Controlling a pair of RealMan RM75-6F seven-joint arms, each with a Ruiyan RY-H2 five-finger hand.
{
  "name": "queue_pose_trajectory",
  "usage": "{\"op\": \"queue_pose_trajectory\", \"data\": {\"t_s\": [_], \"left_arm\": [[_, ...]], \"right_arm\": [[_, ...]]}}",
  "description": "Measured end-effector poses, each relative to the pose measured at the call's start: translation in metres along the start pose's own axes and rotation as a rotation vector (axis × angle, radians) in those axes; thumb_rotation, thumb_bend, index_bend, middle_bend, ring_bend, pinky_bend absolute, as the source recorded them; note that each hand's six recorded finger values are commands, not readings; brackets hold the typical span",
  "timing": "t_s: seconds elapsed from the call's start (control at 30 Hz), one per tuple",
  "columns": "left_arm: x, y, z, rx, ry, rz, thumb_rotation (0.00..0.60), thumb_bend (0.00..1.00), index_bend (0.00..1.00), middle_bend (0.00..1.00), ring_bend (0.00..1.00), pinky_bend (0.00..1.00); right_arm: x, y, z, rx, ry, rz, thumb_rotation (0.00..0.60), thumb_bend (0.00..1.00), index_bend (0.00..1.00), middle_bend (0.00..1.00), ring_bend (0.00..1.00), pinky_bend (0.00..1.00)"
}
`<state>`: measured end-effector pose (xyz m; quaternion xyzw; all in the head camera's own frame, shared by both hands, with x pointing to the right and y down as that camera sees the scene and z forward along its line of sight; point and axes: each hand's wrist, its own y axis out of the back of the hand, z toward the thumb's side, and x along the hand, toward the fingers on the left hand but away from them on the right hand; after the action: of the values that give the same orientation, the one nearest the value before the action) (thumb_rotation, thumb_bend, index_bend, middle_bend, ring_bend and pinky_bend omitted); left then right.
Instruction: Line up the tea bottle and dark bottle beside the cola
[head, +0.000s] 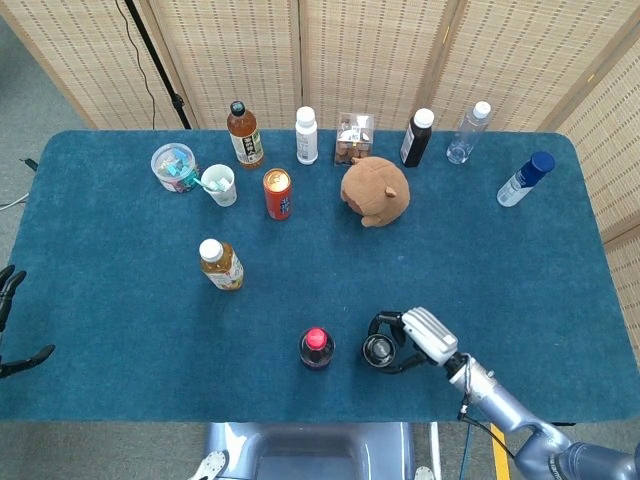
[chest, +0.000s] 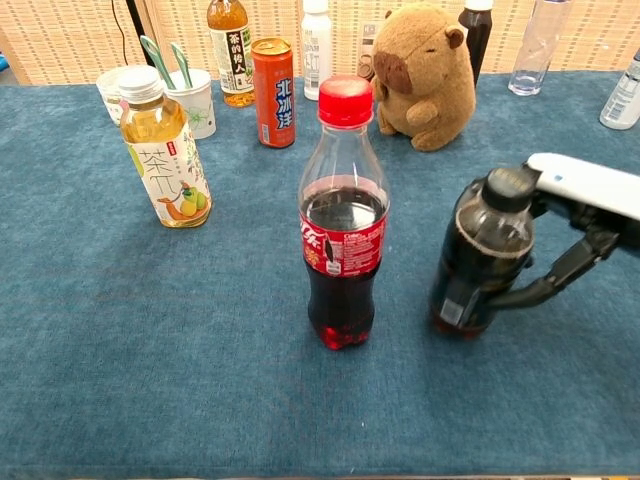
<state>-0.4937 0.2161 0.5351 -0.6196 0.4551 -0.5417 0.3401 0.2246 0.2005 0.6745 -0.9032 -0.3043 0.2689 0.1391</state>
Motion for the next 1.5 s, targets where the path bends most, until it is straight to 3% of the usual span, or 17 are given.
{"op": "queue_pose_trajectory", "data": {"t_s": [0.2, 0.53, 0.97, 1.27, 1.37, 1.43, 1.5], "left_arm": [[0.001, 0.000, -0.001, -0.004, -0.001, -0.004, 0.600, 0.00, 0.00, 0.00, 0.00, 0.00], [0.001, 0.001, -0.002, -0.012, 0.001, -0.004, 0.600, 0.00, 0.00, 0.00, 0.00, 0.00], [0.001, 0.002, -0.003, -0.019, 0.005, -0.002, 0.600, 0.00, 0.00, 0.00, 0.00, 0.00], [0.001, 0.003, -0.005, -0.026, 0.009, 0.001, 0.600, 0.00, 0.00, 0.00, 0.00, 0.00], [0.001, 0.003, -0.005, -0.027, 0.009, 0.001, 0.600, 0.00, 0.00, 0.00, 0.00, 0.00], [0.001, 0.003, -0.005, -0.029, 0.009, 0.001, 0.600, 0.00, 0.00, 0.00, 0.00, 0.00], [0.001, 0.003, -0.005, -0.030, 0.008, -0.001, 0.600, 0.00, 0.00, 0.00, 0.00, 0.00]], "right_arm": [[-0.007, -0.007, 0.001, -0.002, 0.018, 0.012, 0.600, 0.47, 0.64, 0.70, 0.73, 0.62], [-0.016, -0.001, 0.003, 0.002, 0.030, -0.016, 0.600, 0.47, 0.64, 0.70, 0.73, 0.62], [-0.025, -0.014, 0.004, -0.045, 0.016, -0.027, 0.600, 0.47, 0.64, 0.70, 0.73, 0.61], [-0.028, -0.022, 0.003, -0.058, 0.010, -0.031, 0.600, 0.46, 0.59, 0.66, 0.69, 0.58], [-0.029, -0.023, 0.004, -0.065, 0.014, -0.023, 0.600, 0.30, 0.48, 0.56, 0.62, 0.53], [-0.028, -0.024, 0.005, -0.075, 0.019, -0.002, 0.600, 0.15, 0.39, 0.44, 0.52, 0.44], [-0.028, -0.026, 0.006, -0.087, 0.021, 0.020, 0.600, 0.08, 0.33, 0.35, 0.43, 0.36]]}}
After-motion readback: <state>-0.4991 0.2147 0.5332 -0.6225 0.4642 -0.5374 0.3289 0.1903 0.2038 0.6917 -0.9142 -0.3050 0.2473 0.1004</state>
